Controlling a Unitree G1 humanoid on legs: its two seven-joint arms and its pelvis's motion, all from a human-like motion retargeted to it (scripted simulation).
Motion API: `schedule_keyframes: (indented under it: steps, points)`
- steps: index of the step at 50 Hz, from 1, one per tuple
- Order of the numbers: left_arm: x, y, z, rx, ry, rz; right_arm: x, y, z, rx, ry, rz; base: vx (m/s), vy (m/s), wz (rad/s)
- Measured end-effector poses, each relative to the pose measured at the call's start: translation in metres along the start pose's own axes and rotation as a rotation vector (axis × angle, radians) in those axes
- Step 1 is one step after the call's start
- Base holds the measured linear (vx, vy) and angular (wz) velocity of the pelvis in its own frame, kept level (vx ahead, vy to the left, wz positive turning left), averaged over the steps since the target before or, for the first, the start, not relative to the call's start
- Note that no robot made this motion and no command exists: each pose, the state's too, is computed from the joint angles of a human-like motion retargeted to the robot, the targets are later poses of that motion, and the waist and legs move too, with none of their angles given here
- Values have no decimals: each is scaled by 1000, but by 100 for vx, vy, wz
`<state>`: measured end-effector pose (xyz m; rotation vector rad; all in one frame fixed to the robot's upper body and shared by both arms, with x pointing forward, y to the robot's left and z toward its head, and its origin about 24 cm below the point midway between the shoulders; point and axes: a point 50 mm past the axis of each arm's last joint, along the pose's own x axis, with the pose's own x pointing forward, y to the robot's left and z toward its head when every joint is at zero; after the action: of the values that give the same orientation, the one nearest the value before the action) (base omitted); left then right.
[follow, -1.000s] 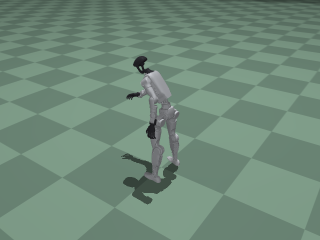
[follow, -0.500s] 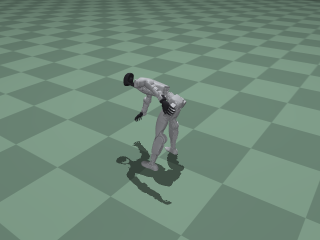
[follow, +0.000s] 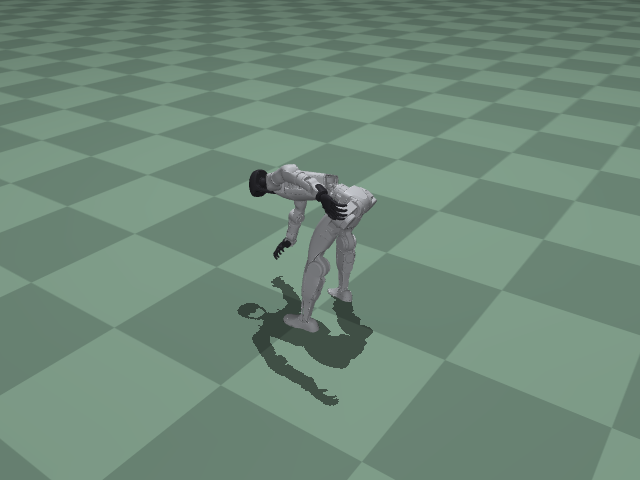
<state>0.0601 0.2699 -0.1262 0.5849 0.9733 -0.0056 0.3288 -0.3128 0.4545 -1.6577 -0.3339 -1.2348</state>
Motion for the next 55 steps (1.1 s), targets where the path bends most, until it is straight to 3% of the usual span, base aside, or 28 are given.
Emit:
schedule_keyframes:
  steps: [8, 16, 24, 35, 44, 55]
  points:
    - [4, -4, 0, 30, 10, 1, -24, 26, 39, 461, 88, 15, -4, 0, -41]
    - [9, -9, -3, 90, 62, -15, -136, 101, 111, 945, 93, 273, 8, -1, -53]
    - [23, 6, 10, 102, 80, 109, -252, 101, 151, 1343, -120, 633, 21, 0, -22]
    - [34, 11, 21, 133, 123, 96, -351, 34, 149, 1614, -733, 1160, 28, 6, -11]
    - [48, 18, 64, -19, 28, 137, -384, 3, 137, 1767, -860, 1417, 26, 3, -21]
    - [52, 13, 95, -3, -66, 108, -415, 6, 135, 1782, -914, 1743, 14, 0, -22]
